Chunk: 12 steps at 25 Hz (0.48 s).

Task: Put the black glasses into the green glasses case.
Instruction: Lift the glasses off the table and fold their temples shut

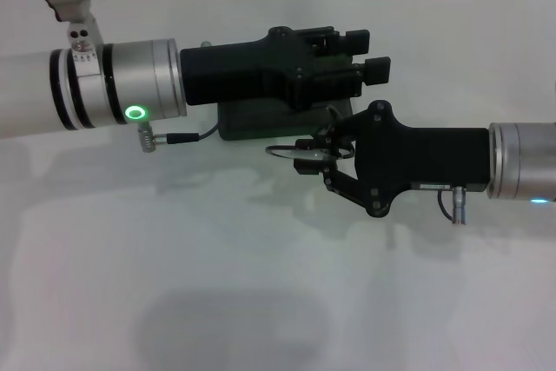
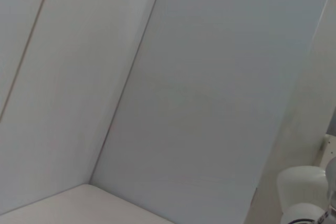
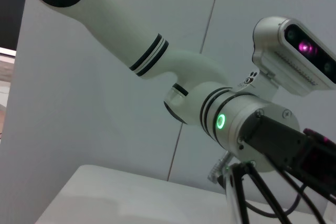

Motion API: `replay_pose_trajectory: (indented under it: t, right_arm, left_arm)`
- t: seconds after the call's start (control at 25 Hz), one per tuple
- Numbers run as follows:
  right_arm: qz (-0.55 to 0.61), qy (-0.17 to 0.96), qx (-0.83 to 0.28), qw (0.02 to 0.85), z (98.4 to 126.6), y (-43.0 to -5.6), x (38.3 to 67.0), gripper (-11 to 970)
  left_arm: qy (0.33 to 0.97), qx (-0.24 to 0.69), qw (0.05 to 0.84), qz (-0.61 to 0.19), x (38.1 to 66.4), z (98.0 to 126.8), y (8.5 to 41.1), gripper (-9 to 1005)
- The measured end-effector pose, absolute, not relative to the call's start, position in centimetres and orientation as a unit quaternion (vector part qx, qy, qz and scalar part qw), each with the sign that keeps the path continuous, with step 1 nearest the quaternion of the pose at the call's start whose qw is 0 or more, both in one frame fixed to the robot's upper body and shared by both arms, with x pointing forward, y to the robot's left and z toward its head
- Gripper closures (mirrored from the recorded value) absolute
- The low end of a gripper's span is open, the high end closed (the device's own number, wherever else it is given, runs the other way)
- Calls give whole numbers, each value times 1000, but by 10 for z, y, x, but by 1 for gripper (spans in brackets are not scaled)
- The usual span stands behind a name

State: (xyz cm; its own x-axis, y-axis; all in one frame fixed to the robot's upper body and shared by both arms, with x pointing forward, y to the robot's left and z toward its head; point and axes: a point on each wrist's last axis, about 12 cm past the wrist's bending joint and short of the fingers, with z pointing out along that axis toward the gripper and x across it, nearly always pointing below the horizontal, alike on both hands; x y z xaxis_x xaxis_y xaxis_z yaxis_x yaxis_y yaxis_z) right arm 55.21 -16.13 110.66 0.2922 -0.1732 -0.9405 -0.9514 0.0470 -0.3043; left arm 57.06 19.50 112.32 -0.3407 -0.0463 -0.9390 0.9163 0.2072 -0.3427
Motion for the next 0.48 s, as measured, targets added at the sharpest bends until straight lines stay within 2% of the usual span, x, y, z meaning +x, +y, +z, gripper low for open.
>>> replay_pose_trajectory:
  t: [0.48]
  right_arm:
    - [352,482,-585,549,1107,-162,555,851]
  left_arm:
    - [637,362,435,-524,569,1120,192,393]
